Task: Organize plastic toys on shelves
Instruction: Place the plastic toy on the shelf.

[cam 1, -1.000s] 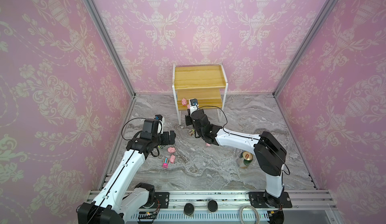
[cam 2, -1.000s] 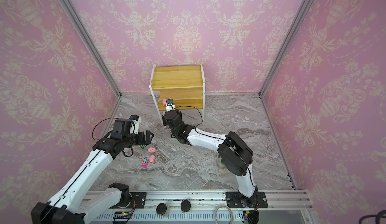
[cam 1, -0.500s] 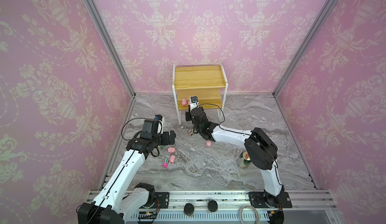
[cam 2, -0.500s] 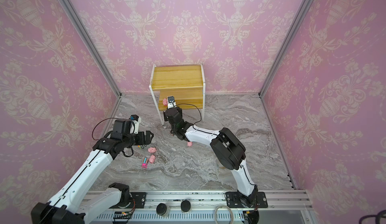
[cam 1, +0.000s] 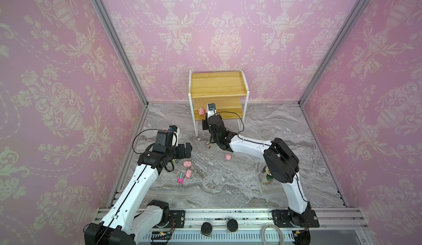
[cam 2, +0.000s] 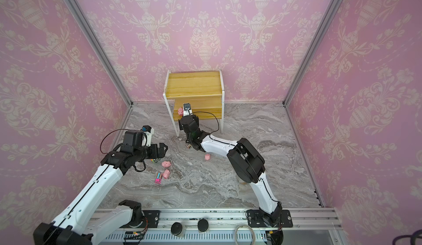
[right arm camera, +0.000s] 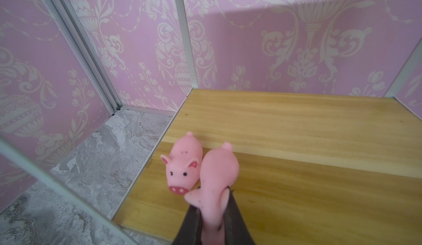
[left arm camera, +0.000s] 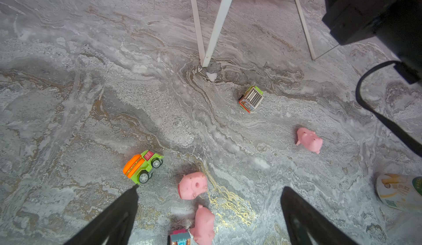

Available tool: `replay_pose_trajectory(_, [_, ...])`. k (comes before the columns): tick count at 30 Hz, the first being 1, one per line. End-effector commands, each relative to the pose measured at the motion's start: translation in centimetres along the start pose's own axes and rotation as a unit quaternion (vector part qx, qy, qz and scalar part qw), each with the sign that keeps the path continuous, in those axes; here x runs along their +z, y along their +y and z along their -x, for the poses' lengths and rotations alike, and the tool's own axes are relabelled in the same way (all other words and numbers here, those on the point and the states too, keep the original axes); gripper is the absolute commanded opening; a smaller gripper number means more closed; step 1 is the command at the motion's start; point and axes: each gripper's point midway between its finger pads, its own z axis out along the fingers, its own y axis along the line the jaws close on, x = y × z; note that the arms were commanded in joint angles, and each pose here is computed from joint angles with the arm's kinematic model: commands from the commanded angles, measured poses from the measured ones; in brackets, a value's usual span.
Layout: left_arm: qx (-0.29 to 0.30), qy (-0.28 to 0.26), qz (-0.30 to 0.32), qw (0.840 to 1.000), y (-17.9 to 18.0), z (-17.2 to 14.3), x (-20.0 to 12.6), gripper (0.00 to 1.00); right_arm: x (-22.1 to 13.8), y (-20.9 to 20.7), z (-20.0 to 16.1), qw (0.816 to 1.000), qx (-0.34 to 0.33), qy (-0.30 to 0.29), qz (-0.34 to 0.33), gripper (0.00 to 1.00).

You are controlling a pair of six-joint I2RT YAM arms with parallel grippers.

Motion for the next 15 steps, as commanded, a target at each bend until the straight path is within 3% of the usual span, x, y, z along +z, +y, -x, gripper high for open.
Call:
replay_pose_trajectory(1, [-0.004, -0.007, -0.009, 1.000, -0.2, 0.3, -0.4, 0.99, 0.7, -0.6, 0.0, 1.000, 0.008, 0.002, -0.009, 0.16])
replay_pose_trajectory(15, [-0.004, -0.007, -0.008, 1.000, -0.2, 0.2, -0.4, 0.99, 2.4, -1.3, -1.5, 0.999, 0.017, 0.026, -0.011, 0.18])
